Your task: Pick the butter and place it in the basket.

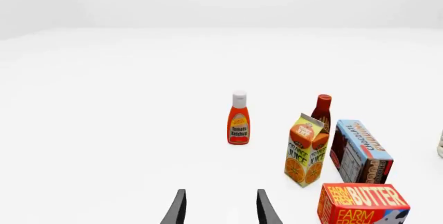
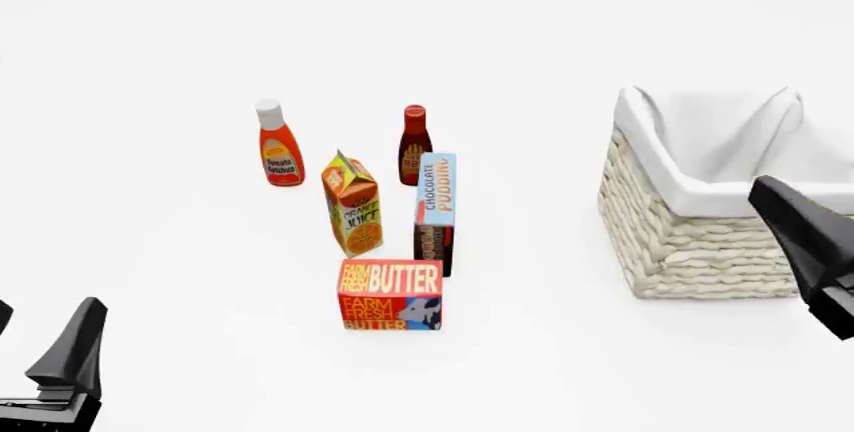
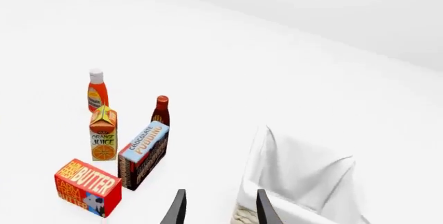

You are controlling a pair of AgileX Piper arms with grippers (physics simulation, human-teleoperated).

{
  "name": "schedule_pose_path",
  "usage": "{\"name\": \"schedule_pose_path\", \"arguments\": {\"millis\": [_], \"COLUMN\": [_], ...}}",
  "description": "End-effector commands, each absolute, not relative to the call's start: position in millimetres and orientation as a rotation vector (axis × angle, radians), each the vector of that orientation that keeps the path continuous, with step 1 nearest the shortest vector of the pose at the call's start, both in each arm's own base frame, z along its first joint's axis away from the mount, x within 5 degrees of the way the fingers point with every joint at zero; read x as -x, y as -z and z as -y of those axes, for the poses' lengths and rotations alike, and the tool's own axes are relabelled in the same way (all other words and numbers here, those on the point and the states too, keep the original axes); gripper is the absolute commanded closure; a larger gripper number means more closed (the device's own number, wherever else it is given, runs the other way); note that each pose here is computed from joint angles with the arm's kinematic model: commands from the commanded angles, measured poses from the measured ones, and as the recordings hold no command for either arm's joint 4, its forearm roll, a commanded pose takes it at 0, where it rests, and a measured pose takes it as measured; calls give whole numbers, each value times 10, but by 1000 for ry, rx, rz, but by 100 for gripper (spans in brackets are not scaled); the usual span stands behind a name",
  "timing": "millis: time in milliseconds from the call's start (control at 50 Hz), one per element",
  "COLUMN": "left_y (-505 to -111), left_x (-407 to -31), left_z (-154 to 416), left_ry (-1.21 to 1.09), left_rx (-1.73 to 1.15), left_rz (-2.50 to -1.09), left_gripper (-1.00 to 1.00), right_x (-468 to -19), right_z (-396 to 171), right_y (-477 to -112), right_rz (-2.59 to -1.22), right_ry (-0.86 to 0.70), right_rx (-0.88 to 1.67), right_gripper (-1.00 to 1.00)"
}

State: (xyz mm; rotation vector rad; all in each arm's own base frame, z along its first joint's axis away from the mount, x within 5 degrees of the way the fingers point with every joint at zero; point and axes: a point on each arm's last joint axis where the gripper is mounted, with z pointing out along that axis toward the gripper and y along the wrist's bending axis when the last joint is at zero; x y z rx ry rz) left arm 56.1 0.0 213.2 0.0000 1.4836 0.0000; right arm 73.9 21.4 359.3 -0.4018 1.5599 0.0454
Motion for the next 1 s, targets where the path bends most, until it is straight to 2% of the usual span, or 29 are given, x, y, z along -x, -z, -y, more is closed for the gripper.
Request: {"name": "schedule_pose_path", "arguments": {"millis": [20, 240, 260, 280, 460, 560, 1000], "left_y": [-2132, -2132, -2132, -2132, -2132, -2132, -2132], "left_x": [-561, -561, -561, -561, -561, -561, -561], "left_z": [0, 0, 0, 0, 0, 0, 0], "left_ry": [0, 0, 0, 0, 0, 0, 0], "left_rx": [0, 0, 0, 0, 0, 0, 0], "left_rz": [-1484, -1484, -1484, -1484, -1484, -1484, -1484], "left_gripper": [-100, -100, -100, -100, -100, -100, -100], "right_x": [-905, -1036, -1086, -1171, -1128, -1174, -1335], "right_z": [-323, -446, -413, -473, -492, -622, -937], "right_y": [-3848, -3990, -3910, -3888, -4025, -4052, -4140], "right_rz": [-1612, -1613, -1612, -1654, -1638, -1656, -1683], "right_ry": [-46, -50, 64, 28, 46, -31, -101], "right_rx": [520, 631, 694, 705, 779, 830, 999], "right_gripper": [-100, -100, -100, -100, -100, -100, -100]}}
